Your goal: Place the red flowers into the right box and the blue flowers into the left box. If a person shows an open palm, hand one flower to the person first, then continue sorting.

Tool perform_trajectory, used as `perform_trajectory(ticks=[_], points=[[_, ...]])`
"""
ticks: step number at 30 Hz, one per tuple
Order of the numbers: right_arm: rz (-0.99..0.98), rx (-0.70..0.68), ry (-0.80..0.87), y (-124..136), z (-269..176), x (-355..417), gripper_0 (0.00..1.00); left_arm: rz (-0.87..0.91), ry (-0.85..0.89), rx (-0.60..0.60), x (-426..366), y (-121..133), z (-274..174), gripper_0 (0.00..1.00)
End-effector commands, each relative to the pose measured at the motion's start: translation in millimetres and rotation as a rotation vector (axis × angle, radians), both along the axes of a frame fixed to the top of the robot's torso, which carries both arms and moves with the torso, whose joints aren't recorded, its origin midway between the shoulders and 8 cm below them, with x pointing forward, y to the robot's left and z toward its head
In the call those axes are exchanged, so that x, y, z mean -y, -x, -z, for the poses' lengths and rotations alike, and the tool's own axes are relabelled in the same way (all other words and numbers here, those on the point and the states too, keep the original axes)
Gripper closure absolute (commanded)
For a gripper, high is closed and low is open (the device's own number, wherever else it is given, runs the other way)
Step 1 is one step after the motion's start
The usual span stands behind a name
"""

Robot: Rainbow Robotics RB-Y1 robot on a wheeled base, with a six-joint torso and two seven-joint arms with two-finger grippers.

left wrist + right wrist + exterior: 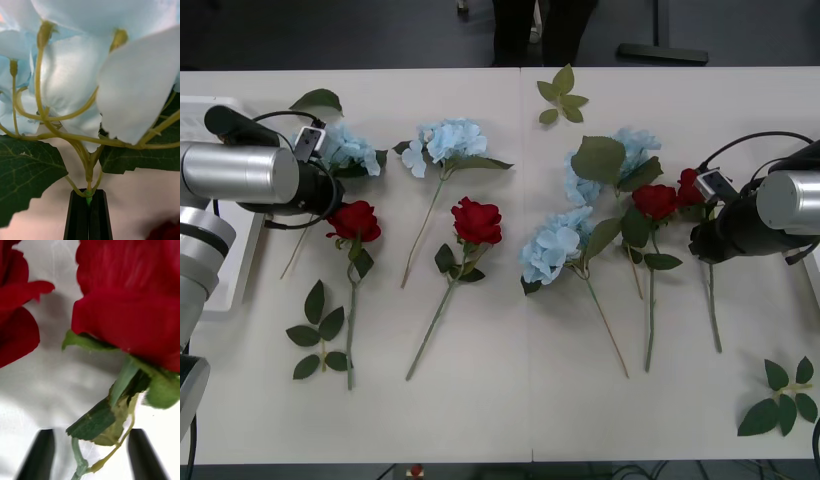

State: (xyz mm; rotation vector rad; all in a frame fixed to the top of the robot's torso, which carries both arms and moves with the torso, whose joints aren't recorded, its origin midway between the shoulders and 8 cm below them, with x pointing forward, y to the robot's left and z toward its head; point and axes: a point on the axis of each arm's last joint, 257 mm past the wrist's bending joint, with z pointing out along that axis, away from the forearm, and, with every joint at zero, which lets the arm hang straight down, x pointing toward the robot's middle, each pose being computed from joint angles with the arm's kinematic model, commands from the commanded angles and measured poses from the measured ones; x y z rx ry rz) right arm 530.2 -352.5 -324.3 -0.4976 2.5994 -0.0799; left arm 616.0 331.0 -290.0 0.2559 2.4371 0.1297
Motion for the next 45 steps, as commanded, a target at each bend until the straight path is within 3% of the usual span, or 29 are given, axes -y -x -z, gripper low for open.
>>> perform_trajectory(ticks=[1, 12, 19, 24, 30, 36, 45], points=[[0.029, 0.027, -0.029, -8, -7, -10, 1.0, 0.022, 0.048, 0.031, 13, -22, -77, 1.0], [0.026, 0.063, -0.023, -20, -18, -12, 1.0, -0.04, 0.147, 0.108, -33, -1, -217, 1.0], [0.028, 0.108, -0.085, -41, -90, 0, 1.0, -0.098, -0.115, 0.143, -162, 32, -252, 1.0], [0.007, 0.169, -0.08, -53, -161, 27, 1.0, -0.156, -0.264, 0.164, -244, 59, -243, 1.0], [-0.042, 0.24, 0.137, -54, -219, 97, 1.0, -0.229, -0.336, 0.21, -312, 84, -206, 1.0], [-0.07, 0.252, 0.407, -53, -237, 159, 1.0, -0.269, -0.346, 0.195, -342, 93, -164, 1.0], [-0.048, 0.251, 0.674, -57, -232, 241, 1.0, -0.247, -0.33, 0.148, -325, 88, -116, 1.0]])
